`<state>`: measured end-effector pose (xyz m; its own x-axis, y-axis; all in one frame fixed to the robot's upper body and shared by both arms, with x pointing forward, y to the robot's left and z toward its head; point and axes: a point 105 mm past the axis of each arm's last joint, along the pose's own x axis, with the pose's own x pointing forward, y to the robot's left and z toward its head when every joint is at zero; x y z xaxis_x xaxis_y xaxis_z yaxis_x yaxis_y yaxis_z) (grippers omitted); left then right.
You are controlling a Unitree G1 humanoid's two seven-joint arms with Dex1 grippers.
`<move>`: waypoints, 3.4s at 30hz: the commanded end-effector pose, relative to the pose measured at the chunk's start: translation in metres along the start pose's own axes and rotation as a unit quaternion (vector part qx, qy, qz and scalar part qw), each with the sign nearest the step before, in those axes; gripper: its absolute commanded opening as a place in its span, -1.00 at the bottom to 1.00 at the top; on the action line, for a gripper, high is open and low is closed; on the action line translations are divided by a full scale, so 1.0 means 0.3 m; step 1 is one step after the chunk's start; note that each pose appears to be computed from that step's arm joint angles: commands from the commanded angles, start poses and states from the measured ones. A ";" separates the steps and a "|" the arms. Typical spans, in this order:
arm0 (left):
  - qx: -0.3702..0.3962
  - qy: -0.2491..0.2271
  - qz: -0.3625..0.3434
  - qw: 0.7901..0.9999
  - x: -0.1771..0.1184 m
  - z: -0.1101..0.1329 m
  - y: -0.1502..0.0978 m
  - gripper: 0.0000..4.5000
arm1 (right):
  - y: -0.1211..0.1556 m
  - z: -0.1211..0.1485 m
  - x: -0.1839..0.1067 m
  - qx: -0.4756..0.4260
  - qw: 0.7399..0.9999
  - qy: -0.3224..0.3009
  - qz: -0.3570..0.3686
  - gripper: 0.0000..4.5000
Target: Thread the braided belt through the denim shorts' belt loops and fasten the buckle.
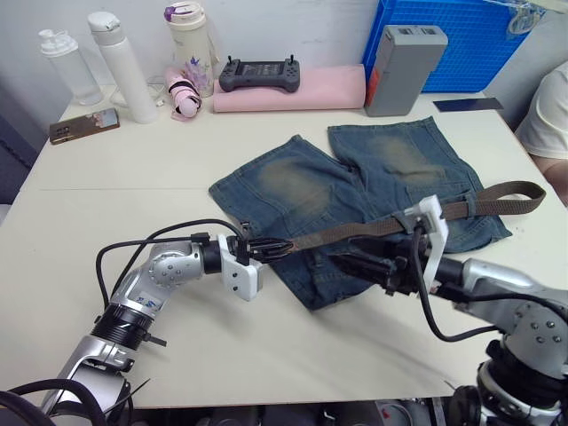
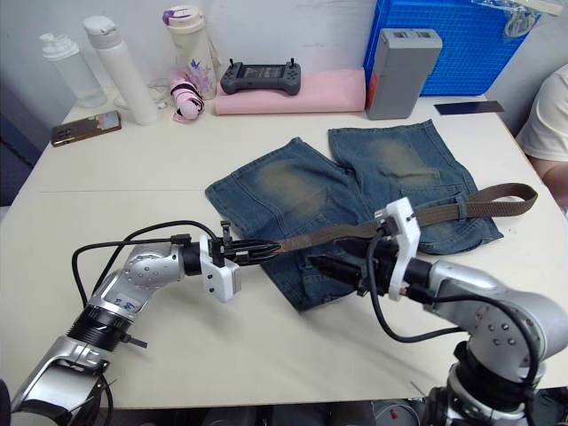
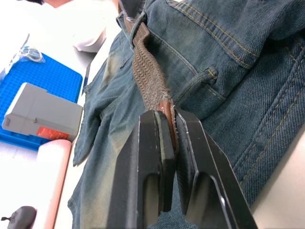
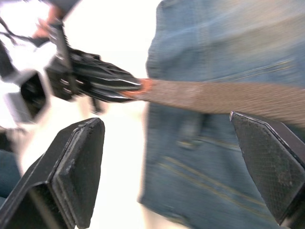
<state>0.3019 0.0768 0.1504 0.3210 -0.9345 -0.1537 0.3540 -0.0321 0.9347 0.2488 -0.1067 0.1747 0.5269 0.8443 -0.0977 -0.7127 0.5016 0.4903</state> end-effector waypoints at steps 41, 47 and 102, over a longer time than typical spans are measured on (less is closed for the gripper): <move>-0.264 -0.056 0.020 0.963 -0.042 0.064 -0.007 0.49 | -0.202 0.079 -0.034 0.285 0.923 -0.214 -0.145 -1.00; -0.309 -0.037 0.023 0.950 -0.071 0.059 -0.028 0.49 | -0.255 0.051 -0.073 0.269 0.924 -0.206 -0.176 -1.00; -0.016 0.044 0.000 0.999 -0.013 -0.042 -0.053 -1.00 | -0.147 -0.013 0.092 0.189 0.963 -0.131 -0.138 0.40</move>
<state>0.3038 0.0802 0.1213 0.3718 -0.9017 -0.2207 0.4088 -0.0545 0.9110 0.2987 -0.1016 0.1282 0.8159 0.5628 -0.1328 -0.2502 0.5507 0.7963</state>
